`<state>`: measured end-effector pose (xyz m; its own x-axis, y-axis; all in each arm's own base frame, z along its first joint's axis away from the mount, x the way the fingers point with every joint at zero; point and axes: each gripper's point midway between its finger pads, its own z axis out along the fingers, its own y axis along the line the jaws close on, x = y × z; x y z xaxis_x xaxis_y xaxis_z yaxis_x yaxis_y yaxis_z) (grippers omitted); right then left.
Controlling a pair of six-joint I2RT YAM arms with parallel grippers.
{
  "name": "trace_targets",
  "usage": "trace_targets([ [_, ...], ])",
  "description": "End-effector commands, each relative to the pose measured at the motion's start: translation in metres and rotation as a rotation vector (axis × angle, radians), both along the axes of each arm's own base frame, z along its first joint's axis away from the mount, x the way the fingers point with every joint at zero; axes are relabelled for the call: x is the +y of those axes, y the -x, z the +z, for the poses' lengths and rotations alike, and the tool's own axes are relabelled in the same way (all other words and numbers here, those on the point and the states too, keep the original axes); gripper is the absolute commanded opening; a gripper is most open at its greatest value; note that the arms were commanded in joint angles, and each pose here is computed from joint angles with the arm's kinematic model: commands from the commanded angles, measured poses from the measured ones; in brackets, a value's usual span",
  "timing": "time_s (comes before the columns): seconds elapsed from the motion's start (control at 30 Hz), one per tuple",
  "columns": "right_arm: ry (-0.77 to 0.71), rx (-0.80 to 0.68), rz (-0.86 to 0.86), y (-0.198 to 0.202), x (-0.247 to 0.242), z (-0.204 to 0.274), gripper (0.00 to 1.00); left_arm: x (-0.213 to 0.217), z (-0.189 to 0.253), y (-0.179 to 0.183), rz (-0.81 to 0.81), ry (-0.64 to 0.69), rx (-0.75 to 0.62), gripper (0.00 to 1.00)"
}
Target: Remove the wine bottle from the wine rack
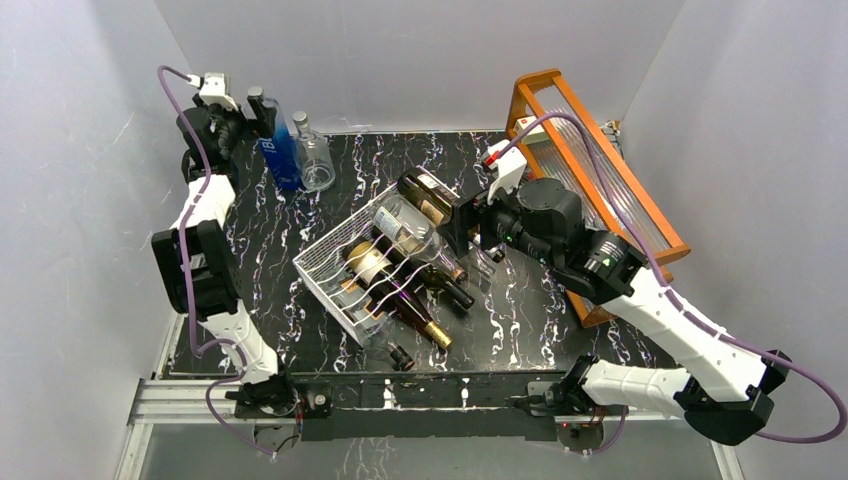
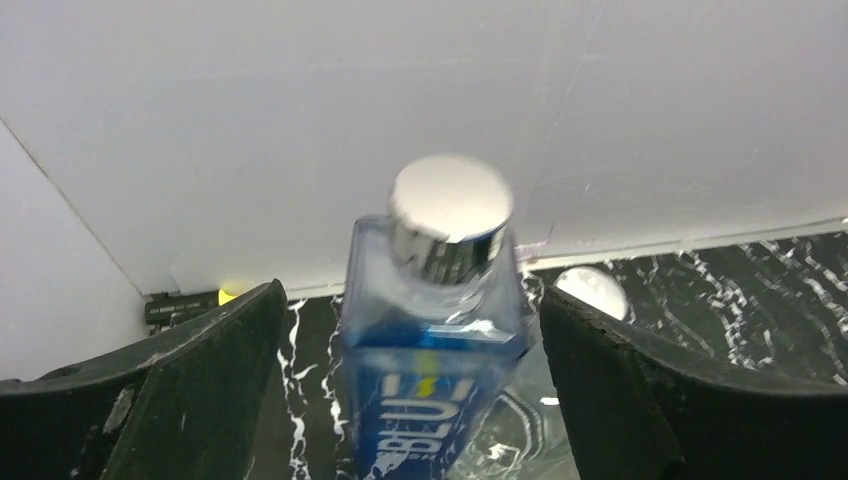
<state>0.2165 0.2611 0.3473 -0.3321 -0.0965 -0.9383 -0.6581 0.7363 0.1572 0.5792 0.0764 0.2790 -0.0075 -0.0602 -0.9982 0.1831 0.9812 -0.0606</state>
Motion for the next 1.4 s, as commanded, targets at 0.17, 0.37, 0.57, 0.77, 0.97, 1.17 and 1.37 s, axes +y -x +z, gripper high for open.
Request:
trace_targets([
  [0.17, -0.083, -0.024, 0.004, 0.005, -0.002, 0.017, 0.98, -0.021, 0.091, 0.039, -0.052, -0.005, -0.16, 0.98],
  [0.37, -0.06, 0.028, -0.001, 0.009, -0.005, 0.003, 0.98, -0.01, 0.076, 0.07, 0.115, 0.241, 0.044, 0.98],
  [0.57, -0.004, 0.132, -0.028, 0.015, -0.01, -0.035, 0.98, -0.042, 0.034, 0.137, 0.104, 0.432, 0.281, 0.98],
  [0.77, 0.004, 0.266, -0.082, 0.018, -0.008, -0.06, 0.98, -0.071, 0.036, 0.18, 0.079, 0.234, 0.315, 0.98],
  [0.97, 0.015, 0.373, -0.14, 0.014, -0.003, -0.081, 0.98, -0.112, 0.018, 0.206, -0.029, -0.025, 0.362, 0.98],
  [1.17, 0.016, 0.404, -0.172, 0.008, 0.003, -0.081, 0.98, -0.148, 0.002, 0.246, -0.153, -0.068, 0.405, 0.98],
  [1.37, 0.046, 0.387, -0.407, -0.011, -0.028, -0.086, 0.98, -0.181, -0.005, 0.283, -0.295, 0.023, 0.567, 0.98],
])
